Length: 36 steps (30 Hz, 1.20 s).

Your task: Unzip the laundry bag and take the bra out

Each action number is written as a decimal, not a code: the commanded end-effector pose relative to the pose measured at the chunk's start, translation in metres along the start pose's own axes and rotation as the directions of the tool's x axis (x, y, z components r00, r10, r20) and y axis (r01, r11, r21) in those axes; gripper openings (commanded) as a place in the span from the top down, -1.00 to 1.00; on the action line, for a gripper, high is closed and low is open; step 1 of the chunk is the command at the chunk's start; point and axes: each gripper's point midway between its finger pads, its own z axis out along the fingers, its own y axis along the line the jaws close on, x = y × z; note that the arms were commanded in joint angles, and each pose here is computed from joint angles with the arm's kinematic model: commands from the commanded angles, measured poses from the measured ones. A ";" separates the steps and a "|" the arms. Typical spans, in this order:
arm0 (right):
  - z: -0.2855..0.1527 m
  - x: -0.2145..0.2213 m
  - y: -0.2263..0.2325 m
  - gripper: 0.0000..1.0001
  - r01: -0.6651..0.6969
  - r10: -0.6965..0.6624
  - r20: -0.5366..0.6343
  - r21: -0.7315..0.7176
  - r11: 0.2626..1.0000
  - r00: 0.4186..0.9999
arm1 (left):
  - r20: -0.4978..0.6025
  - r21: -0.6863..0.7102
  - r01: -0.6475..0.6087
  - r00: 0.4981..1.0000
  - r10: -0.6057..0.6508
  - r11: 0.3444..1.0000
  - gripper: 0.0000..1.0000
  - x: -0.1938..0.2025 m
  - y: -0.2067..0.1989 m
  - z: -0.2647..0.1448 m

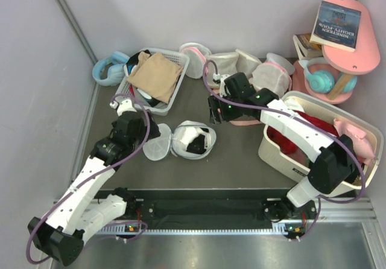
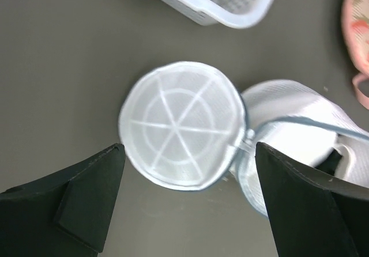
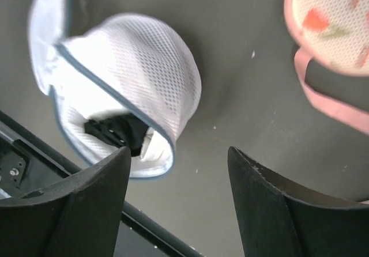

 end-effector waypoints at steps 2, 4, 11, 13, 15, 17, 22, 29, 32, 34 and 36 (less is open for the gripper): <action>-0.043 -0.034 0.038 -0.39 0.113 -0.102 0.136 -0.071 0.991 0.985 | -0.029 0.198 0.064 0.998 -0.059 0.978 -0.98 0.006 -0.035 -0.006; -0.036 -0.024 0.058 -0.40 0.137 -0.124 0.110 -0.122 0.983 0.986 | -0.063 0.243 0.087 0.995 -0.073 0.966 -0.98 0.013 -0.043 -0.006; 0.010 0.008 0.072 -0.39 0.082 -0.084 -0.006 -0.184 0.980 0.996 | -0.163 0.299 0.157 0.980 -0.112 0.941 -0.94 0.036 -0.061 0.008; 0.023 0.016 0.067 -0.38 0.072 -0.080 -0.043 -0.164 0.984 0.996 | -0.193 0.295 0.160 0.976 -0.105 0.942 -0.86 0.046 -0.062 0.015; 0.034 0.025 0.064 -0.37 0.066 -0.078 -0.076 -0.155 0.986 0.994 | -0.231 0.268 0.178 0.966 -0.117 0.947 -0.76 0.057 -0.059 0.023; 0.039 0.032 0.064 -0.37 0.062 -0.078 -0.097 -0.157 0.986 0.992 | -0.258 0.239 0.195 0.957 -0.132 0.951 -0.57 0.067 -0.055 0.029; 0.053 0.040 0.064 -0.37 0.073 -0.093 -0.127 -0.157 0.985 0.987 | -0.352 0.218 0.235 0.924 -0.149 0.947 -0.50 0.092 -0.056 0.036; 0.068 0.044 0.062 -0.35 0.085 -0.110 -0.159 -0.154 0.984 0.981 | -0.404 0.246 0.339 0.888 -0.222 0.908 -0.40 0.109 -0.069 0.047; 0.072 0.047 0.062 -0.33 0.089 -0.115 -0.170 -0.158 0.984 0.979 | -0.422 0.251 0.354 0.878 -0.227 0.901 -0.27 0.114 -0.072 0.050; 0.075 0.048 0.061 -0.31 0.086 -0.114 -0.173 -0.159 0.984 0.978 | -0.417 0.265 0.369 0.877 -0.240 0.891 -0.15 0.112 -0.075 0.052; 0.076 0.047 0.062 -0.24 0.087 -0.114 -0.169 -0.160 0.983 0.979 | -0.415 0.276 0.372 0.878 -0.239 0.886 -0.01 0.112 -0.078 0.052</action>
